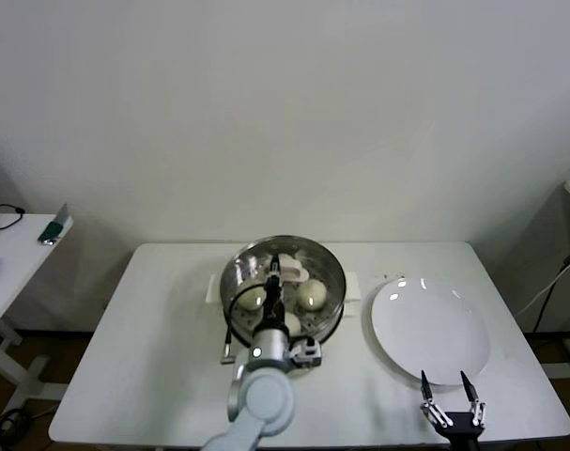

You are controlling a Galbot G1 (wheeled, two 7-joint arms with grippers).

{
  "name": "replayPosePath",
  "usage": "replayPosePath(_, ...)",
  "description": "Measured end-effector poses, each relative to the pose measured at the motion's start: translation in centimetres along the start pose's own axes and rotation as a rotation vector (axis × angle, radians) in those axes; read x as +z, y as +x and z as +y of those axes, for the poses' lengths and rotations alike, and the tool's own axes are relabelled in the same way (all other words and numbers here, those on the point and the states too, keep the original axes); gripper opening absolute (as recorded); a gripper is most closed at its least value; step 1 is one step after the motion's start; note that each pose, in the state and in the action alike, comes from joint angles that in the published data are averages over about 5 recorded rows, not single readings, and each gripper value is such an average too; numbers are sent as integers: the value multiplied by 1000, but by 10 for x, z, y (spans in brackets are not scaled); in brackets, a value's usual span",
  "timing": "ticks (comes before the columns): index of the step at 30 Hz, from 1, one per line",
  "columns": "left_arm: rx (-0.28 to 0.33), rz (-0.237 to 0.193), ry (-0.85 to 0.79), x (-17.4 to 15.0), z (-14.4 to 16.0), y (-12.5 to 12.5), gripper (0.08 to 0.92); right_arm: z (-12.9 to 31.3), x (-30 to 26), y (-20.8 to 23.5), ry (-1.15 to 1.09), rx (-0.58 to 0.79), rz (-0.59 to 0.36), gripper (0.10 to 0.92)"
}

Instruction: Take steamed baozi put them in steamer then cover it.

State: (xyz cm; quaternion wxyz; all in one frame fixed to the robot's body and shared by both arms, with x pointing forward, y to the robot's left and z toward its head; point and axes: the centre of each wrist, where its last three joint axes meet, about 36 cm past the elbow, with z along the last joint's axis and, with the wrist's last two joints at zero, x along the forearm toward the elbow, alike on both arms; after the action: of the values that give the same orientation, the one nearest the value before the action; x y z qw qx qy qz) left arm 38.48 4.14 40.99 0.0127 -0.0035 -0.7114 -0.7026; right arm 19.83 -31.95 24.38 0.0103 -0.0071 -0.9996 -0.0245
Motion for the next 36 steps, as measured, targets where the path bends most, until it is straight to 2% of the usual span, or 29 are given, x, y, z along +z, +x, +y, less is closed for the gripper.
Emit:
replayPosePath(14,17,-53,105,17,21,22,563,3,-2,0,-16,26,25,823)
replayPosePath(22,-12,-127,225,45,36,49,785,2,-3,0,-10,61,34,823)
replayPosePath(25,-23,-160,294,58,36,60,817,3,-4,-2,-9,68,31,823)
replayPosePath(30,-49,-201,451,82,33,75,822,4,-4,-5,-4,73,24,823)
replayPosePath(33,-59,-201,565,103,29,79,823,6,-4,-6,-1,71,21,823)
replayPosePath(36,-46,-181,691,130,24,82,823,7,-3,-7,1,65,20,823)
